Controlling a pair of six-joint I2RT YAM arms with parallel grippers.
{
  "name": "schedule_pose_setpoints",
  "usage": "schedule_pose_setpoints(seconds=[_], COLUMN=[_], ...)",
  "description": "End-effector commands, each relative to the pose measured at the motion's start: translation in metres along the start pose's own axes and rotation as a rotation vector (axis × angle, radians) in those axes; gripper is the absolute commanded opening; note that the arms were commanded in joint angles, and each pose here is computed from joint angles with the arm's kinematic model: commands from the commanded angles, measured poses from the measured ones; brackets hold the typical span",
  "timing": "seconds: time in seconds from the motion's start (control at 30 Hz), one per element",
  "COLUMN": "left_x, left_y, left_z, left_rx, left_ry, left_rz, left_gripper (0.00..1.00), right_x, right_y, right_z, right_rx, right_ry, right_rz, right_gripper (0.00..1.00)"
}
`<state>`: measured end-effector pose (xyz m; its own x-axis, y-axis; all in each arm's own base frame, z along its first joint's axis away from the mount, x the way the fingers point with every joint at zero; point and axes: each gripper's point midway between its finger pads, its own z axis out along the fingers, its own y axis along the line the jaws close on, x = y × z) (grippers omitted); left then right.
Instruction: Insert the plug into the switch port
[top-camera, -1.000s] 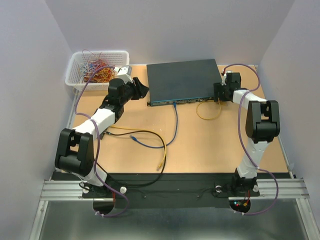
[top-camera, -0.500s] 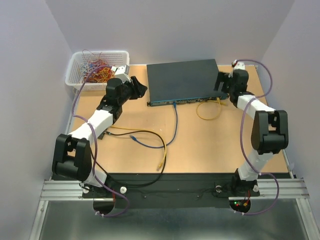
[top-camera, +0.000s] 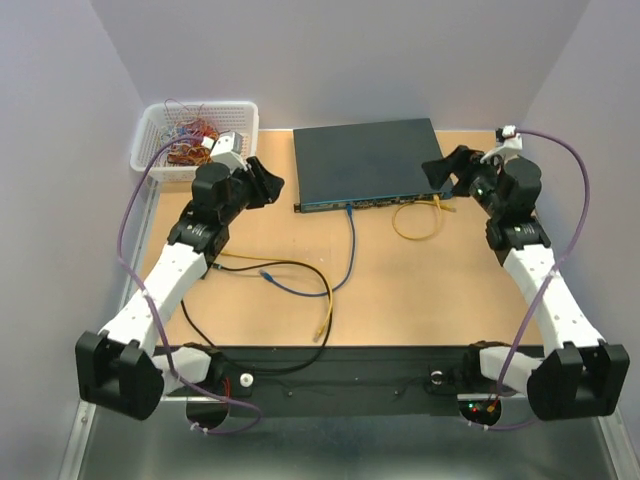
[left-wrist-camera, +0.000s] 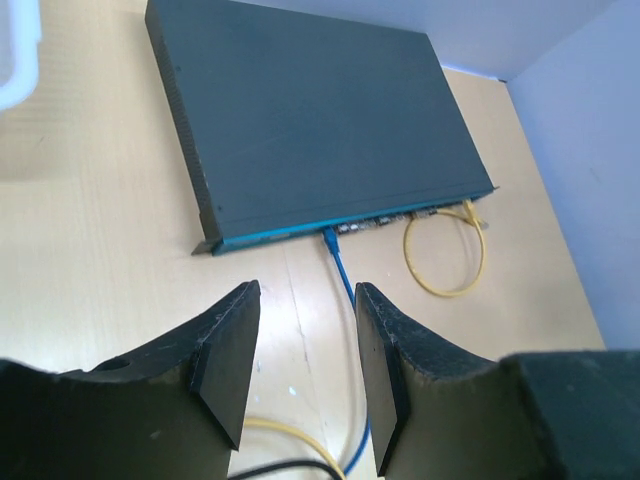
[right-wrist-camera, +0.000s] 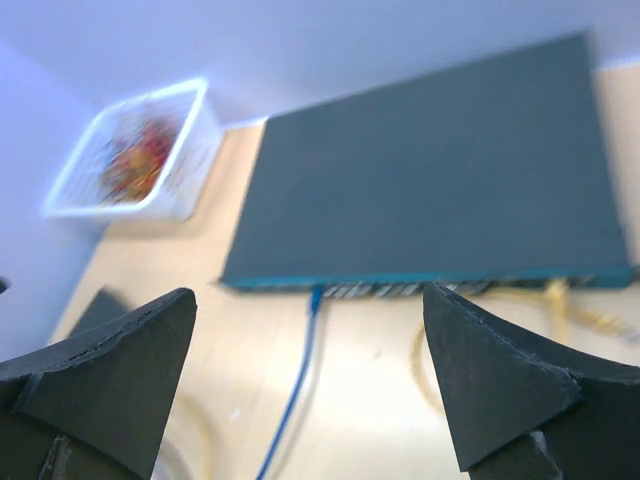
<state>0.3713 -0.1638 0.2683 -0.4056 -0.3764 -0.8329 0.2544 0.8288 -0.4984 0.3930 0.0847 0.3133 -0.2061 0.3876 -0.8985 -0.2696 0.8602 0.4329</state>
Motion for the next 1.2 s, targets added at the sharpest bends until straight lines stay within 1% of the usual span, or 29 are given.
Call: schedule_pose_setpoints(seconds=[0.0, 0.03, 0.07, 0.1, 0.13, 0.17, 0.23, 0.27, 0.3, 0.33, 0.37, 0.4, 0.43, 0.47, 0.53, 0.6, 0.67, 0.73, 0.8, 0.83, 0.87, 0.9, 0.93, 1.0, 1.07, 1.17], left_x=[-0.017, -0.008, -0.005, -0.007, -0.006, -0.005, -0.002, -0.011, -0.012, -0.02, -0.016, -0.027, -0.023, -0.03, -0.027, -0.03, -0.023, -0.03, -0.026, -0.03, -0.026, -0.028, -0.026, -0.021, -0.017, -0.006], left_y=[-0.017, -0.013, -0.01, -0.008, -0.002, 0.01, 0.024, 0.032, 0.039, 0.041, 0.048, 0.049, 0.053, 0.049, 0.044, 0.032, 0.032, 0.035, 0.049, 0.05, 0.055, 0.06, 0.064, 0.066, 0.063, 0.059], left_z=[-0.044, -0.053, -0.059, -0.071, -0.078, -0.094, -0.114, -0.131, -0.135, -0.15, -0.16, -0.17, -0.179, -0.186, -0.201, -0.217, -0.231, -0.249, -0.275, -0.281, -0.288, -0.3, -0.306, -0.314, -0.316, -0.318], left_rx=[-0.036, -0.065, -0.083, -0.109, -0.15, -0.228, -0.312, -0.364, -0.41, -0.43, -0.474, -0.5, -0.528, -0.522, -0.494, -0.426, -0.431, -0.461, -0.537, -0.543, -0.566, -0.586, -0.596, -0.582, -0.537, -0.462], left_ry=[-0.013, 0.023, 0.035, 0.014, 0.012, 0.0, -0.003, -0.067, -0.076, -0.12, -0.107, -0.137, -0.114, -0.123, -0.114, -0.13, -0.099, -0.117, -0.12, -0.142, -0.131, -0.157, -0.155, -0.167, -0.168, -0.162], left_rz=[0.028, 0.032, 0.039, 0.044, 0.041, 0.016, 0.001, -0.011, -0.015, -0.037, -0.033, -0.032, -0.022, -0.023, -0.037, -0.06, -0.059, -0.054, -0.032, -0.026, -0.011, 0.005, 0.027, 0.051, 0.06, 0.063], left_gripper=[0.54, 0.54, 0.54, 0.54, 0.54, 0.52, 0.51, 0.51, 0.51, 0.51, 0.52, 0.52, 0.54, 0.54, 0.54, 0.54, 0.56, 0.56, 0.57, 0.58, 0.59, 0.6, 0.61, 0.62, 0.63, 0.64], right_x=[0.04, 0.045, 0.052, 0.063, 0.067, 0.076, 0.082, 0.089, 0.091, 0.09, 0.093, 0.097, 0.097, 0.102, 0.105, 0.109, 0.113, 0.118, 0.121, 0.123, 0.123, 0.125, 0.125, 0.118, 0.108, 0.105], right_y=[0.033, 0.038, 0.046, 0.047, 0.05, 0.05, 0.046, 0.038, 0.035, 0.033, 0.03, 0.027, 0.027, 0.025, 0.024, 0.023, 0.019, 0.018, 0.018, 0.018, 0.018, 0.016, 0.015, 0.024, 0.031, 0.029], right_z=[-0.034, -0.039, -0.046, -0.053, -0.058, -0.066, -0.071, -0.075, -0.077, -0.077, -0.078, -0.082, -0.083, -0.086, -0.09, -0.095, -0.098, -0.102, -0.106, -0.107, -0.109, -0.111, -0.113, -0.119, -0.125, -0.129], right_rx=[-0.098, -0.114, -0.148, -0.136, -0.138, -0.126, -0.084, -0.03, -0.006, 0.012, 0.03, 0.057, 0.059, 0.078, 0.085, 0.098, 0.114, 0.113, 0.096, 0.097, 0.093, 0.098, 0.101, 0.055, 0.029, 0.046], right_ry=[0.198, 0.224, 0.265, 0.319, 0.339, 0.387, 0.412, 0.442, 0.455, 0.458, 0.473, 0.499, 0.507, 0.538, 0.564, 0.586, 0.599, 0.612, 0.622, 0.629, 0.629, 0.633, 0.63, 0.599, 0.558, 0.533], right_rz=[0.181, 0.202, 0.222, 0.262, 0.273, 0.289, 0.301, 0.303, 0.308, 0.299, 0.296, 0.298, 0.287, 0.295, 0.287, 0.288, 0.28, 0.265, 0.241, 0.236, 0.224, 0.216, 0.207, 0.184, 0.163, 0.145], right_gripper=[1.0, 1.0, 1.0, 1.0, 1.0, 1.0, 1.0, 1.0, 1.0, 1.0, 1.0, 1.0, 1.0, 1.0, 1.0, 1.0, 1.0, 1.0, 1.0, 1.0, 1.0, 1.0, 1.0, 1.0, 1.0, 1.0])
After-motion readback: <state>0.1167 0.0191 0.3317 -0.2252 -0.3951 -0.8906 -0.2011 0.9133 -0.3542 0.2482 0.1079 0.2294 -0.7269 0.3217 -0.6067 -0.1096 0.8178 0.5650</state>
